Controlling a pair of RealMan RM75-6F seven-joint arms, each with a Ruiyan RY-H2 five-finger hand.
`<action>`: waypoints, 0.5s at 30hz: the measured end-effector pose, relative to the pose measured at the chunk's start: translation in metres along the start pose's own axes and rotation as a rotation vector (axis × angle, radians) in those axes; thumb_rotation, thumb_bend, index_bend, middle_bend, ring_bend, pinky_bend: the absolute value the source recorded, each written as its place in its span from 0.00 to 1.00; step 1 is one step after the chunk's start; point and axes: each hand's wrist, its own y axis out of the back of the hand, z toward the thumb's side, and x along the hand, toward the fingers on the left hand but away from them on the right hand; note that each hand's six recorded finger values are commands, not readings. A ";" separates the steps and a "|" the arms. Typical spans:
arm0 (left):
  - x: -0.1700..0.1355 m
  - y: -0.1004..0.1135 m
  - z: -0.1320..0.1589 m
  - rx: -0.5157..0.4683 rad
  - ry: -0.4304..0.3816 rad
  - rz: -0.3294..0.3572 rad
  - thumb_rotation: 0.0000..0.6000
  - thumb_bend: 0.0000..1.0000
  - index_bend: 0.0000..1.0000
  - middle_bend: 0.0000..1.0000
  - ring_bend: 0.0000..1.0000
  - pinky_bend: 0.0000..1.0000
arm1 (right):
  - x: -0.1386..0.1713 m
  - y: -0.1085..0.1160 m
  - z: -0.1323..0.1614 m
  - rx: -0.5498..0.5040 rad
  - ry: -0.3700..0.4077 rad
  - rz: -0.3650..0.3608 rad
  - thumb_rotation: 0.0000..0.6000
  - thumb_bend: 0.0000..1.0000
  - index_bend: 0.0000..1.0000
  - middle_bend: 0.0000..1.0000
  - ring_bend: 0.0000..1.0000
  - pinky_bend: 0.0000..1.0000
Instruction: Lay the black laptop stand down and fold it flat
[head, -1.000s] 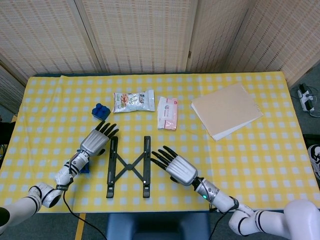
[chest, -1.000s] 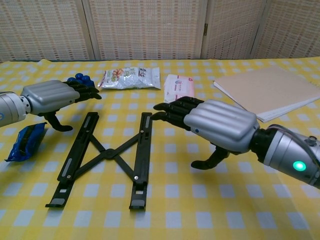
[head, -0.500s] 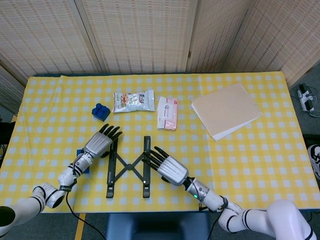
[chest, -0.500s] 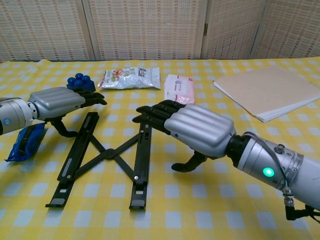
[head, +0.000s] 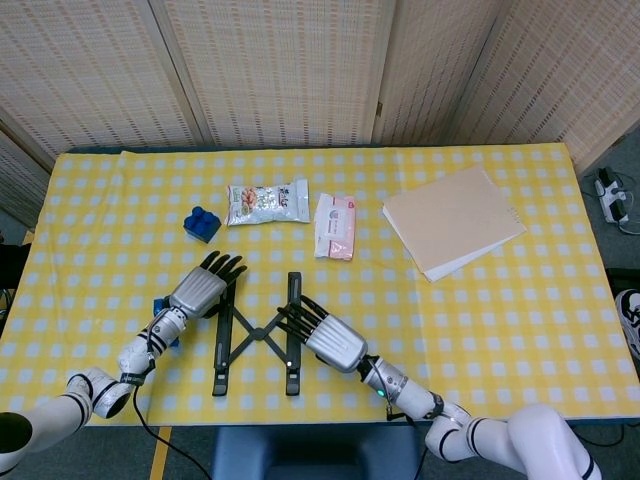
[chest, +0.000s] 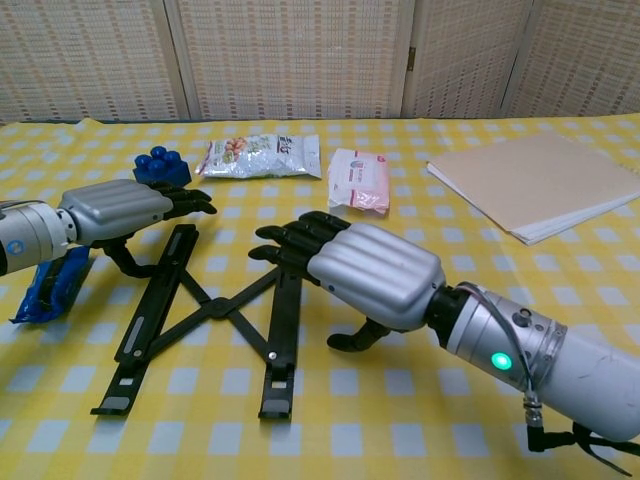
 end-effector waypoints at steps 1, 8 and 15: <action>0.000 0.000 0.000 0.000 0.000 0.000 1.00 0.32 0.03 0.00 0.00 0.00 | -0.002 -0.002 0.001 -0.003 0.000 -0.003 1.00 0.26 0.00 0.00 0.00 0.00; 0.000 0.000 0.000 -0.004 0.004 -0.001 1.00 0.32 0.03 0.00 0.00 0.00 | -0.010 -0.007 0.007 -0.003 0.015 -0.019 1.00 0.26 0.00 0.00 0.00 0.00; 0.000 -0.002 0.001 -0.022 0.003 -0.009 1.00 0.32 0.03 0.00 0.00 0.00 | -0.019 -0.009 0.013 0.010 0.028 -0.034 1.00 0.26 0.00 0.00 0.00 0.00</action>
